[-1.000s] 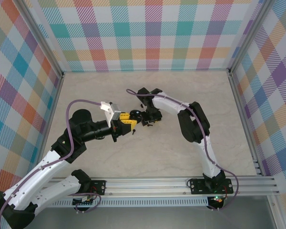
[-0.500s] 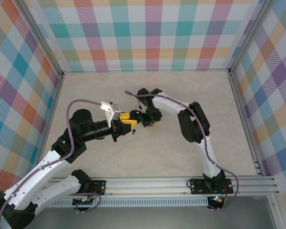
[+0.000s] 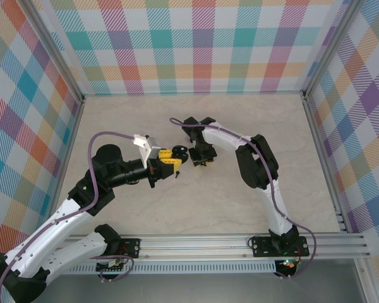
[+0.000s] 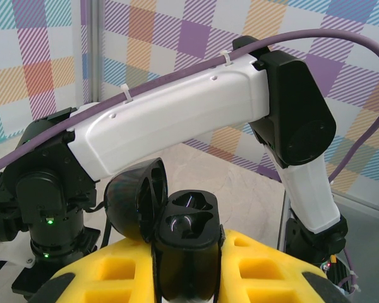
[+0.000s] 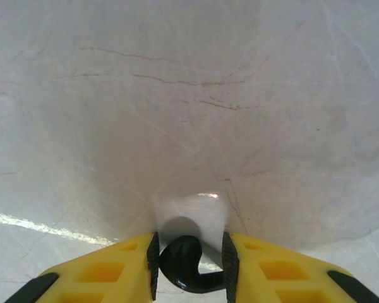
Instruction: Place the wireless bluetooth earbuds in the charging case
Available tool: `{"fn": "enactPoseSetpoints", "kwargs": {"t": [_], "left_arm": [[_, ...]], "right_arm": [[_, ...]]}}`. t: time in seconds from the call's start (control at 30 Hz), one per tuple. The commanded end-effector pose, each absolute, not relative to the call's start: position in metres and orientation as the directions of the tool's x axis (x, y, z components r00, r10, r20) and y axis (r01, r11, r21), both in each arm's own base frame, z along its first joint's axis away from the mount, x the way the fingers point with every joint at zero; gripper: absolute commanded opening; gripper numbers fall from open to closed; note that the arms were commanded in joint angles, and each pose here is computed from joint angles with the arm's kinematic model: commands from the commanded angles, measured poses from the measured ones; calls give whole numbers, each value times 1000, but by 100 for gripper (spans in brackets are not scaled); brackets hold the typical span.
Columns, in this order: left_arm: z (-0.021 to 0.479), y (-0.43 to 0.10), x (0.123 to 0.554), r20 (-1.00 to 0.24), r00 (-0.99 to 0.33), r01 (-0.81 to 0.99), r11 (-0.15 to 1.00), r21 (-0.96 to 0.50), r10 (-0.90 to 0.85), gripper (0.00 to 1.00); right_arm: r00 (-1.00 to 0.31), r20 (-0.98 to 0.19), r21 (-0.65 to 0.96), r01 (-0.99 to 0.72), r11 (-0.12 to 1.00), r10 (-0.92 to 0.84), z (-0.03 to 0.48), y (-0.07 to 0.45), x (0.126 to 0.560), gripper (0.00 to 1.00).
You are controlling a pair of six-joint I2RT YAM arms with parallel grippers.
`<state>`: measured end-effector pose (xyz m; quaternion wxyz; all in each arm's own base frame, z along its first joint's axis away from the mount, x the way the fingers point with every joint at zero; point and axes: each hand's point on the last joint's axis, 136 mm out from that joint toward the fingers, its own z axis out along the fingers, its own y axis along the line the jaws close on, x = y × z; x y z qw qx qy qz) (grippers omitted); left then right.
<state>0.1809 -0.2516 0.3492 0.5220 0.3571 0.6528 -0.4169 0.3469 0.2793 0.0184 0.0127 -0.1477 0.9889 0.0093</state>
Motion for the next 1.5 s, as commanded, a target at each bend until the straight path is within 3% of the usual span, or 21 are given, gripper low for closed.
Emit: {"fn": "enactPoseSetpoints", "kwargs": {"t": [0.0,0.13,0.33,0.73,1.0,1.2,1.47], "left_arm": [[351,-253,176,-981,-193,911,376,-170,26,7],[351,-253,177,-981,-193,911,377,-169,26,7],[351,-253,177,-981,-191,910,379,-168,24,7],[353,-253,176,-982,-187,912,376,-165,23,7],[353,-253,175,-982,-185,913,374,-163,24,7],[354,-253,175,-983,-181,915,370,-161,21,7],[353,-254,175,-983,-182,916,368,-161,24,7]], "right_arm": [[-974,-13,21,-228,973,-228,24,273,345,38],[-953,-28,76,-304,950,-303,28,283,344,42],[-922,30,56,-384,922,-386,24,276,335,36],[-958,77,166,-260,951,-275,26,291,320,34],[-971,10,67,-237,969,-238,32,275,331,37],[-944,-48,71,-328,942,-325,42,278,338,40],[-932,-53,36,-362,932,-359,38,281,351,36]]}}
